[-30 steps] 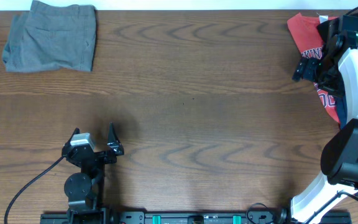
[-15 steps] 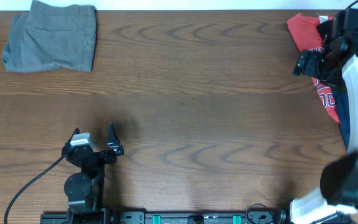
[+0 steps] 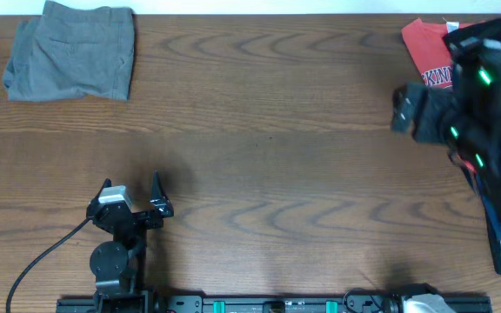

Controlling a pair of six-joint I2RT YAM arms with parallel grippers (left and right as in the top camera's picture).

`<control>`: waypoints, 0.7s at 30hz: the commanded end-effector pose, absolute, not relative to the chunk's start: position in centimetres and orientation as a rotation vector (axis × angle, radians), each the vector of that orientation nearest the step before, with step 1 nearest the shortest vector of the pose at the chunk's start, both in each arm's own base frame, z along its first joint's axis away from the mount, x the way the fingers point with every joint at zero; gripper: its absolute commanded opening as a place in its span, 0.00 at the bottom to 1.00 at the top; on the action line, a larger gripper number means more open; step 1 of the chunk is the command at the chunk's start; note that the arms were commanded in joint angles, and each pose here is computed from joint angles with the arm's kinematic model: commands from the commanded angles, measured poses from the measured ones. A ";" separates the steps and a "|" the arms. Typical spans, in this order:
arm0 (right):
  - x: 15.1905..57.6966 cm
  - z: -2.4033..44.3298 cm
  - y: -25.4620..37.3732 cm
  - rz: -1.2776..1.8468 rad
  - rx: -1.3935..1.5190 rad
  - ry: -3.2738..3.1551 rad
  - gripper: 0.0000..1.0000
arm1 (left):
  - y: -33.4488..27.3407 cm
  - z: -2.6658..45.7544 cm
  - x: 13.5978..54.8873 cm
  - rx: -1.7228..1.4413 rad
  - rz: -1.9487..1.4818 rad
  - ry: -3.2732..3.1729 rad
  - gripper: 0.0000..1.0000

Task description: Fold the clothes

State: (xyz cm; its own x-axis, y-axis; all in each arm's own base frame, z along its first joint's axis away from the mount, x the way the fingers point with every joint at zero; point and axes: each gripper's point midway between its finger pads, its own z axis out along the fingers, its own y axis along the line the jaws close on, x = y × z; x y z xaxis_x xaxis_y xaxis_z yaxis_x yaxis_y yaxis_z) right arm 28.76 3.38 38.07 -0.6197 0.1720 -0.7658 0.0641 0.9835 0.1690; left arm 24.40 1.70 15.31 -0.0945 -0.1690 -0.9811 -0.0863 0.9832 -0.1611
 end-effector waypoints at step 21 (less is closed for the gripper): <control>21.1 24.4 2.3 0.316 0.140 1.767 0.99 | 1.5 13.8 24.4 -0.178 -0.064 1.713 0.97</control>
